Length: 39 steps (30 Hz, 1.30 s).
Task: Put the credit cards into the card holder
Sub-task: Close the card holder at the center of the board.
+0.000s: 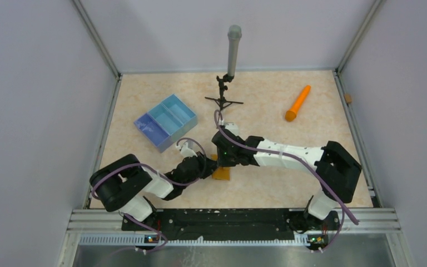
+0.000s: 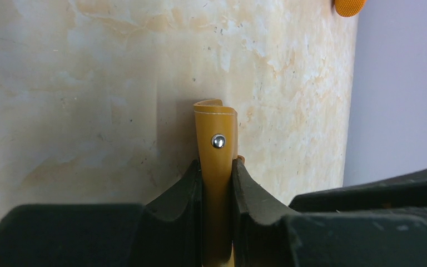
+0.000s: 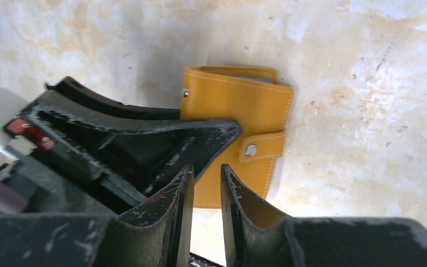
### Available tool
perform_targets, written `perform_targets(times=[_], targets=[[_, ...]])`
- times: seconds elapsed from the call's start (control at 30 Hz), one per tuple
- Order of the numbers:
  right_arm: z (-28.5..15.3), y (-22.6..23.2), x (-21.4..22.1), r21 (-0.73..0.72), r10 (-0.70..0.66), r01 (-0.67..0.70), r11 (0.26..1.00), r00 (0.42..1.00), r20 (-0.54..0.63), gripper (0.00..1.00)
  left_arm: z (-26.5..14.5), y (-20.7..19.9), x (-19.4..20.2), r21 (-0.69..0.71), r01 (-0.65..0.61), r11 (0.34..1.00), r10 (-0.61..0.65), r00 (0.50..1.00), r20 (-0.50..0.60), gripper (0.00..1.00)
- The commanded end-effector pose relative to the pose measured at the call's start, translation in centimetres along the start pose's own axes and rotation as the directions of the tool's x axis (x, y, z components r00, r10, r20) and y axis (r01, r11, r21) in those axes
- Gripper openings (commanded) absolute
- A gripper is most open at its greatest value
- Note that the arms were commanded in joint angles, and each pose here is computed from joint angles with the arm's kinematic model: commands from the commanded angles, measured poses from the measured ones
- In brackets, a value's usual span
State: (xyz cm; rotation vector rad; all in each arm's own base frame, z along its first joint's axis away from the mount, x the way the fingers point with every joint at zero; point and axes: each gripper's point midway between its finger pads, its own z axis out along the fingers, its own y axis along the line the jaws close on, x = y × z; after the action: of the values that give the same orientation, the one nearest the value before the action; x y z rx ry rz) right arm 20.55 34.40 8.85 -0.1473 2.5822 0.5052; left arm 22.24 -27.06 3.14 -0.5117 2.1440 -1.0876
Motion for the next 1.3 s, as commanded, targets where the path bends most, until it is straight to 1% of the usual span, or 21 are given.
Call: perform_targets(times=[0.0, 0.3, 0.6, 0.8, 0.97, 1.13, 1.27], targets=[[1.2, -0.8, -0.3, -0.011, 0.023, -0.023, 1.000, 1.000, 0.005, 0.23, -1.7, 8.1, 3.2, -0.256, -0.133, 0.957, 0.097, 0.984, -0.150, 0.00], [2.1, -1.2, 0.4, -0.024, 0.030, -0.030, 0.999, 0.999, -0.015, 0.23, -1.6, 8.1, 3.4, -0.258, -0.140, 0.956, 0.100, 0.982, -0.161, 0.00], [2.8, -2.7, 0.9, 0.058, 0.022, -0.020, 0.998, 0.999, -0.031, 0.22, -1.6, 8.2, 3.5, -0.257, -0.138, 0.956, 0.097, 0.982, -0.164, 0.00], [3.2, -2.2, 1.0, 0.032, 0.017, -0.016, 0.999, 0.999, -0.031, 0.21, -1.7, 8.2, 3.5, -0.258, -0.139, 0.956, 0.098, 0.981, -0.165, 0.00], [3.2, -2.1, 0.8, 0.037, 0.006, -0.005, 0.999, 1.000, -0.030, 0.18, -1.6, 8.2, 3.6, -0.256, -0.142, 0.956, 0.100, 0.980, -0.170, 0.00], [3.2, -2.3, 0.9, 0.053, -0.001, 0.004, 0.999, 0.999, -0.039, 0.11, -1.4, 8.2, 3.7, -0.256, -0.146, 0.956, 0.103, 0.979, -0.177, 0.00], [2.7, -2.7, 0.8, 0.076, -0.008, 0.010, 0.997, 0.999, -0.036, 0.12, -1.4, 8.2, 3.9, -0.256, -0.150, 0.955, 0.104, 0.977, -0.184, 0.00]])
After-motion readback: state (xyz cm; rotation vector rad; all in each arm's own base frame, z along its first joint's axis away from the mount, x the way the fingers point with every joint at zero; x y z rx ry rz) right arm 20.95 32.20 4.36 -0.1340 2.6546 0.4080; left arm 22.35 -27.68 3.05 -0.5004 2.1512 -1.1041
